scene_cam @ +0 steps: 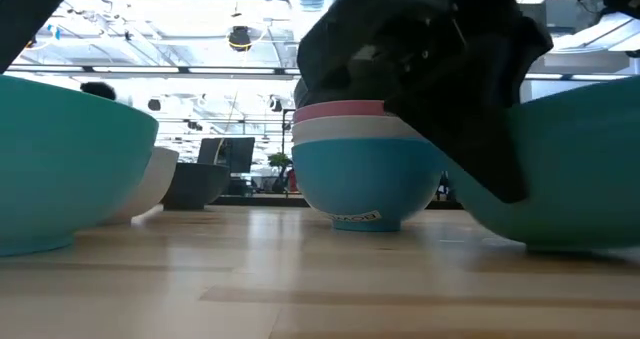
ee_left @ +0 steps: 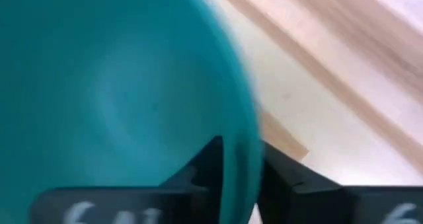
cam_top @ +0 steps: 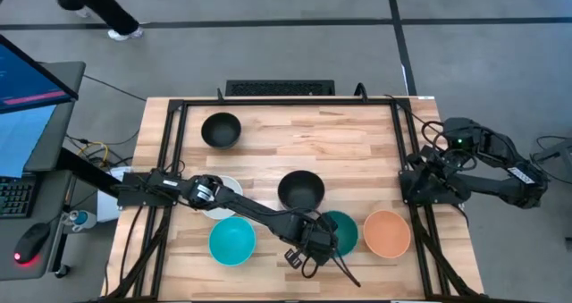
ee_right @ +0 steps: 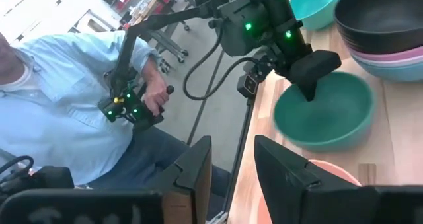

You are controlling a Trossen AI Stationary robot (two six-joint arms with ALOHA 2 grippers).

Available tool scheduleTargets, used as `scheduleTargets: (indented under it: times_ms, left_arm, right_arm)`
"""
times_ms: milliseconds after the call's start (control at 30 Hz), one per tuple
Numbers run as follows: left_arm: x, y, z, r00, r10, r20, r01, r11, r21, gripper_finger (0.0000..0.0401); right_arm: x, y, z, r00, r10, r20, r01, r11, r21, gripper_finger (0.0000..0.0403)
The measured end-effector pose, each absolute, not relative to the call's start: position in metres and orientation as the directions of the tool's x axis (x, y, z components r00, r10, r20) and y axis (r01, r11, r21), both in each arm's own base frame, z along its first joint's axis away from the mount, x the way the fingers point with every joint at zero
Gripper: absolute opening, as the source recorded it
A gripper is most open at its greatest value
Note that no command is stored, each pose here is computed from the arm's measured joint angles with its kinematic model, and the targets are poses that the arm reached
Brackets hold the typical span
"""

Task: Nest bowls inside each other
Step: Stack the green bowl on top of the black bowls

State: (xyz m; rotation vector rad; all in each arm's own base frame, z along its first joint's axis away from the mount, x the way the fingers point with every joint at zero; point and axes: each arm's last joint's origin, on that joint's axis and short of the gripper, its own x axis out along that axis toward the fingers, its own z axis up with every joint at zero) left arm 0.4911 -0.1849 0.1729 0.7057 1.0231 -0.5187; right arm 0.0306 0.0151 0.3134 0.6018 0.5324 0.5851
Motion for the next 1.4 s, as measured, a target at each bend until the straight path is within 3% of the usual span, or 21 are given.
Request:
scheduleTargets:
  times_ms: [100, 300, 700, 900, 1033, 1200, 1400]
  left_arm:
    - [0.491, -0.183, 0.174, 0.43, -0.064, -0.9, 0.679, 0.681, 0.276, 0.001]
    - [0.491, -0.182, 0.183, 0.423, -0.065, -0.904, 0.65, 0.717, 0.252, 0.0002]
    - [0.461, -0.156, 0.301, 0.567, -0.067, -0.821, 0.434, 0.871, 0.229, 0.0]
    - [0.433, -0.129, 0.335, 0.525, 0.071, -0.848, 0.328, 0.903, 0.279, 0.0]
    - [0.432, -0.101, 0.322, 0.393, 0.147, -0.908, 0.291, 0.917, 0.275, 0.0]
    - [0.438, -0.087, 0.307, 0.344, 0.123, -0.931, 0.267, 0.937, 0.223, 0.0]
    - [0.435, -0.092, 0.282, 0.27, 0.189, -0.944, 0.177, 0.954, 0.241, 0.0]
  right_arm:
    - [0.031, 0.015, 0.313, 0.719, 0.631, -0.292, -0.332, 0.681, 0.653, 0.0139]
    - [0.031, 0.015, 0.313, 0.725, 0.622, -0.297, -0.319, 0.684, 0.655, 0.0137]
    - [0.032, 0.014, 0.313, 0.738, 0.601, -0.308, -0.301, 0.701, 0.646, 0.0138]
    - [0.032, 0.014, 0.313, 0.74, 0.599, -0.305, -0.318, 0.712, 0.626, 0.0138]
    - [0.033, 0.013, 0.316, 0.749, 0.596, -0.29, -0.338, 0.72, 0.606, 0.0137]
    - [0.034, 0.013, 0.317, 0.753, 0.595, -0.281, -0.348, 0.723, 0.597, 0.0139]
    - [0.034, 0.013, 0.317, 0.751, 0.597, -0.281, -0.349, 0.721, 0.598, 0.0137]
